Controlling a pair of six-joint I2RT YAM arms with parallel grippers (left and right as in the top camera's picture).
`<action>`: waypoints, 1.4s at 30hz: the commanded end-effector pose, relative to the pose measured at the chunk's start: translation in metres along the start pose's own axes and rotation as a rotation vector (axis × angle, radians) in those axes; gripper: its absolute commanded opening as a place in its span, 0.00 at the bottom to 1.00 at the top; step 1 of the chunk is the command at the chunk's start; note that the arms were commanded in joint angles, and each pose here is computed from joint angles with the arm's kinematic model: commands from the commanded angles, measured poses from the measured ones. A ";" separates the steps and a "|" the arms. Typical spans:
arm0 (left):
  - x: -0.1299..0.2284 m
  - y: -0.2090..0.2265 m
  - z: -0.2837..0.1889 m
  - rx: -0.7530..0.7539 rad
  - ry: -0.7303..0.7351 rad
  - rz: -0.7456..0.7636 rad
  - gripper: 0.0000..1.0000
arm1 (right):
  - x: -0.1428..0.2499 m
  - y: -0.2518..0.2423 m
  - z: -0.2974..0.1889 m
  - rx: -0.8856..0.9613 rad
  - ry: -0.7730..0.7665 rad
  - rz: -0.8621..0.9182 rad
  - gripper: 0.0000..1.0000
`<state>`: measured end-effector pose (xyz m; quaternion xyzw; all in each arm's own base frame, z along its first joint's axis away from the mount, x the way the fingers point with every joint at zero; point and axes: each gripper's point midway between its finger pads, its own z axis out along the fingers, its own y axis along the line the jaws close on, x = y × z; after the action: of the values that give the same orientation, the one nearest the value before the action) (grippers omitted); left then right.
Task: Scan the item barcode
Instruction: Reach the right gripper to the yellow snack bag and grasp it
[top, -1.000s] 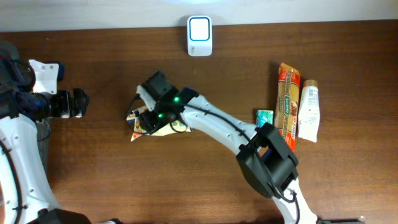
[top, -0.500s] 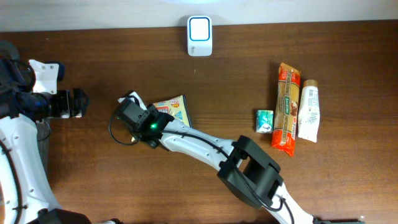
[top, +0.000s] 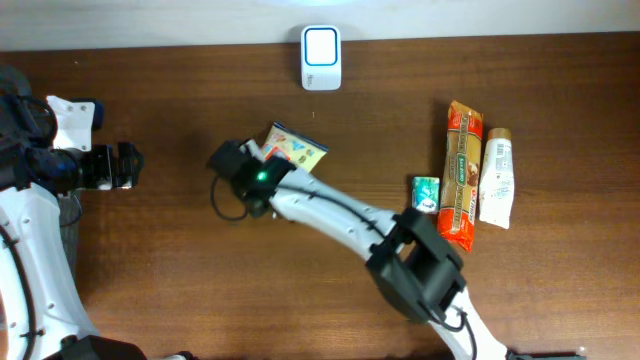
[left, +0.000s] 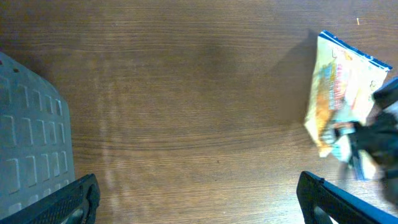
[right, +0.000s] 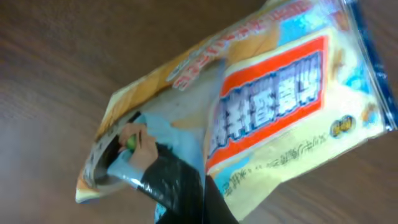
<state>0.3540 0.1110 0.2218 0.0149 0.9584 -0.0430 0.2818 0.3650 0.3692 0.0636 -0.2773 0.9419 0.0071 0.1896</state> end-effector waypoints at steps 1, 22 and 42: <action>0.000 0.001 0.001 0.002 -0.001 0.010 0.99 | -0.040 0.001 -0.114 -0.348 -0.094 0.056 0.04; 0.000 0.001 0.000 0.001 0.000 0.009 0.99 | -0.003 0.003 -0.077 -1.298 0.170 0.537 0.04; 0.000 0.001 0.000 0.001 0.000 0.009 0.99 | 0.029 0.024 -0.013 0.052 -0.030 -0.263 0.86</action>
<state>0.3541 0.1110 0.2220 0.0149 0.9583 -0.0428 0.2821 0.3268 0.3701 0.0599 -0.3548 0.9186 0.0427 0.1685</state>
